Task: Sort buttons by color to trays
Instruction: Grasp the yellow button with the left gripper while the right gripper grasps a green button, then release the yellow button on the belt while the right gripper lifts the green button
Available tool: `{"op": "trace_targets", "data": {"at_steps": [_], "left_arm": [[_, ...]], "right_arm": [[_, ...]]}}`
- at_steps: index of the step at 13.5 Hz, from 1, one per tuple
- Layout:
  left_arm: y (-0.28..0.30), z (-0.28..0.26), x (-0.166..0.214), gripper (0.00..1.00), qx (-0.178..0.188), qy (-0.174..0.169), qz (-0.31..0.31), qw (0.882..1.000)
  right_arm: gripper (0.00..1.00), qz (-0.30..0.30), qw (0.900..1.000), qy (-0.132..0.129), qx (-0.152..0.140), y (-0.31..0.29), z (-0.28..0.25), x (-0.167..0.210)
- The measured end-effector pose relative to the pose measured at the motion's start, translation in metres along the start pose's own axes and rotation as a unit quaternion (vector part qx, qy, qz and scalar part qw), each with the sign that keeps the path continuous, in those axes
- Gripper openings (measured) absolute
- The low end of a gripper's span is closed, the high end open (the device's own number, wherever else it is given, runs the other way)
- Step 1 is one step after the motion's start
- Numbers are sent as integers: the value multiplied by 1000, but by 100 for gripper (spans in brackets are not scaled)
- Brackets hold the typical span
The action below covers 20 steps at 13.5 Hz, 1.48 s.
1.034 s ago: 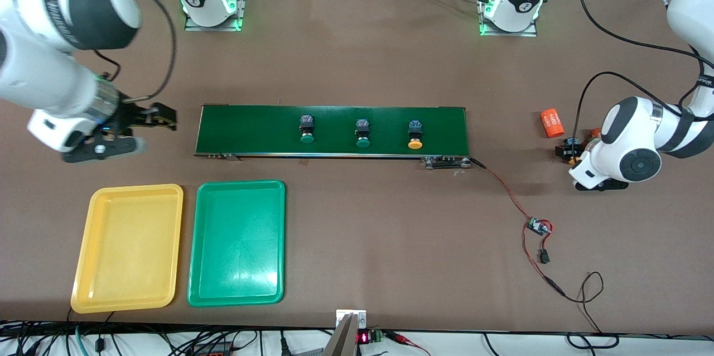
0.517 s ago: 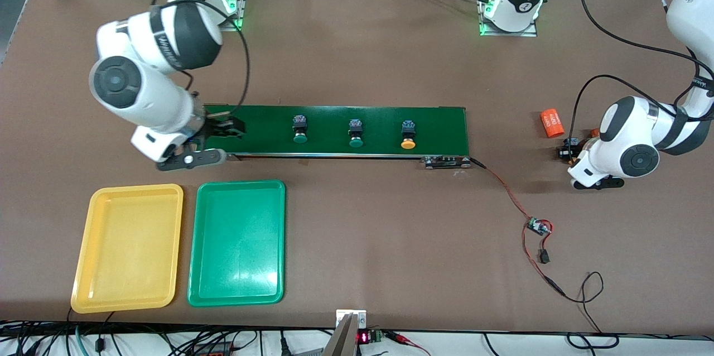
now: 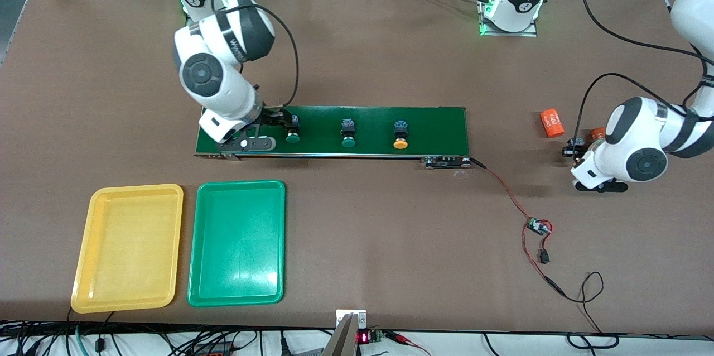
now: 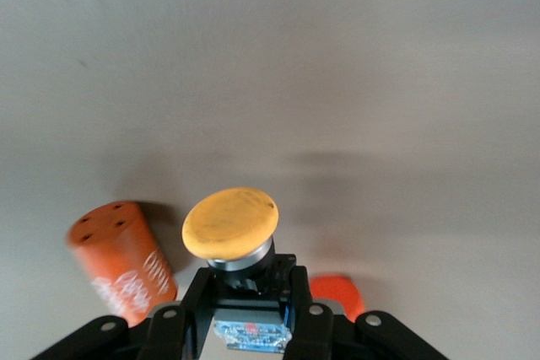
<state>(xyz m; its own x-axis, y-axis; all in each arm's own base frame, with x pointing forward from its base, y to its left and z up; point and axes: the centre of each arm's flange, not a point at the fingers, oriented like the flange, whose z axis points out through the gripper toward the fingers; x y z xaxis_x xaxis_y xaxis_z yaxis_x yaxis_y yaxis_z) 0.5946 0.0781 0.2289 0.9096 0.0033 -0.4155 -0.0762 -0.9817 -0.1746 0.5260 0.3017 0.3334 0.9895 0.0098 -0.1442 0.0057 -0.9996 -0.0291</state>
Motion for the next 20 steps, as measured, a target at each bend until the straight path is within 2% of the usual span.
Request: {"op": "trace_targets", "data": {"at_steps": [2, 5, 7, 10, 12, 14, 16, 17, 19, 20], "left_arm": [[37, -58, -8, 41, -2, 17, 28, 999], [110, -106, -29, 41, -45, 32, 83, 995], [173, -120, -37, 41, -54, 42, 118, 991], [287, -127, -60, 41, -39, 63, 105, 992], [330, -120, -68, 41, -32, 70, 103, 992], [350, -111, -69, 41, -31, 72, 102, 992], [365, -98, -68, 41, -35, 65, 85, 994], [372, -90, -66, 41, -40, 62, 81, 994], [378, -78, -63, 41, -47, 54, 79, 994], [379, -75, -62, 46, -48, 50, 79, 994]], "right_arm": [[100, 7, 1000, -2, -5, -8, 27, -15], [100, 6, 1000, 1, -11, 0, 57, -26], [100, 5, 1000, 3, -13, 5, 75, -33], [100, 6, 1000, 0, -16, 7, 88, -35], [97, 6, 1000, -2, -18, 8, 92, -35], [77, 7, 1000, -3, -18, 8, 93, -35], [51, 8, 1000, -4, -19, 9, 94, -34], [41, 9, 1000, -3, -19, 10, 94, -33], [41, 11, 1000, -1, -18, 13, 93, -31], [41, 15, 1000, 5, -15, 14, 89, -27]]}}
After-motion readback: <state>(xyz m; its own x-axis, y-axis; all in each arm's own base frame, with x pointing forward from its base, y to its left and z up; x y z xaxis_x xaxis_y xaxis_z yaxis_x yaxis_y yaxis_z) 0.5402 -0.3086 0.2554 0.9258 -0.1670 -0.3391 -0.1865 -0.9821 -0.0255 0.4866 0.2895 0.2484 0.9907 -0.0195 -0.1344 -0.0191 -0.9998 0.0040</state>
